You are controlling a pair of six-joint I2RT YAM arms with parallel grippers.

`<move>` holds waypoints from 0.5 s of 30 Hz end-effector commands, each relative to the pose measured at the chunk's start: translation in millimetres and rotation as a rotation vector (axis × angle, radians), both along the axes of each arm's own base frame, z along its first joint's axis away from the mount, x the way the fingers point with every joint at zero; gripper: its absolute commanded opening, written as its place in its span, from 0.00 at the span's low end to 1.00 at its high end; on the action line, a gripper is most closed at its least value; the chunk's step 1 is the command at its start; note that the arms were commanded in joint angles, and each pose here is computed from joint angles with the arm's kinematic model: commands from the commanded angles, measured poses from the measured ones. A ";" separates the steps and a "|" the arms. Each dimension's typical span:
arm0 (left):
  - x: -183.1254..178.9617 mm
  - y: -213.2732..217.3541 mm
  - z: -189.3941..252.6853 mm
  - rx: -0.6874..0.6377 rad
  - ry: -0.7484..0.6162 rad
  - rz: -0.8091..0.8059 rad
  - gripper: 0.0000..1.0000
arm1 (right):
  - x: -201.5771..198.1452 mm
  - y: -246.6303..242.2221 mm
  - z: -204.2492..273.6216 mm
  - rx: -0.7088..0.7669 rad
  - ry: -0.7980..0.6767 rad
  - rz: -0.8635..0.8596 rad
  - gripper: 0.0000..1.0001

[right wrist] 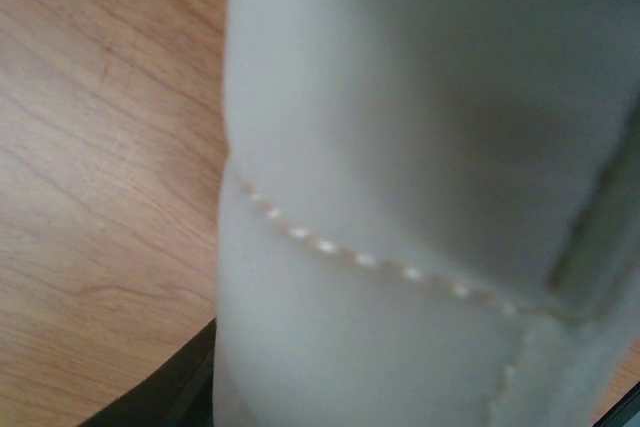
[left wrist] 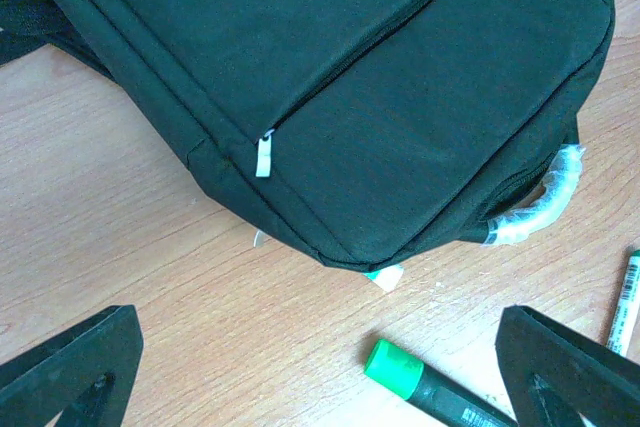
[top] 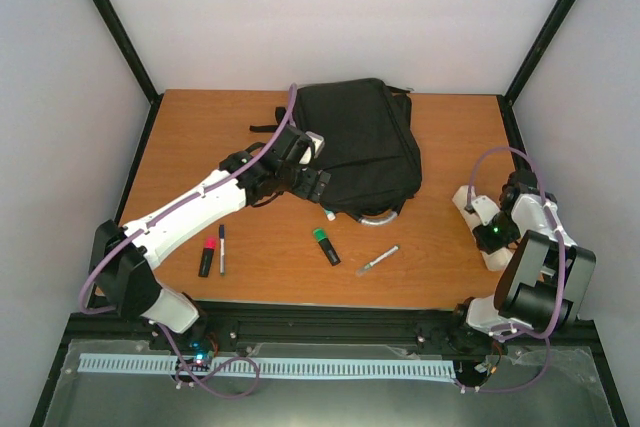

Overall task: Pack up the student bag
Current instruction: Pick up the stationery from the center of the board.

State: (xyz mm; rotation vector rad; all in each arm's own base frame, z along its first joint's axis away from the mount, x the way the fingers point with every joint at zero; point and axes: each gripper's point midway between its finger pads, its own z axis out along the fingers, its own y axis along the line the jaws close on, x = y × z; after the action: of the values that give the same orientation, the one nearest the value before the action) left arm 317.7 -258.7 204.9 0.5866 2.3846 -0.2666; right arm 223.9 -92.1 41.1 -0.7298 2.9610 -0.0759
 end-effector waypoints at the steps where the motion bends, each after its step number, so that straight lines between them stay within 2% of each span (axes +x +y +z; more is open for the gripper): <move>1: 3.6 -5.0 8.4 -0.017 -0.013 -0.012 1.00 | 3.3 -1.5 3.1 0.004 -0.004 -0.018 0.34; 7: 0.5 -22.1 2.7 -0.044 -0.002 -0.107 1.00 | 23.7 19.2 56.8 0.118 -0.153 -0.035 0.26; 11: -2.8 -40.5 -6.3 -0.045 0.019 -0.225 1.00 | 38.4 51.0 86.4 0.309 -0.255 -0.054 0.22; 15: -5.8 -57.5 -8.8 -0.013 -0.003 -0.351 0.89 | 62.2 75.4 117.6 0.499 -0.388 -0.096 0.18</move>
State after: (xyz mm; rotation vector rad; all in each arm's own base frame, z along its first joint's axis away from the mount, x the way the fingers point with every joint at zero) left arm 312.0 -288.0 179.3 0.8005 2.3936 -0.3664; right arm 267.8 -53.0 126.0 -0.5650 2.6640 0.1634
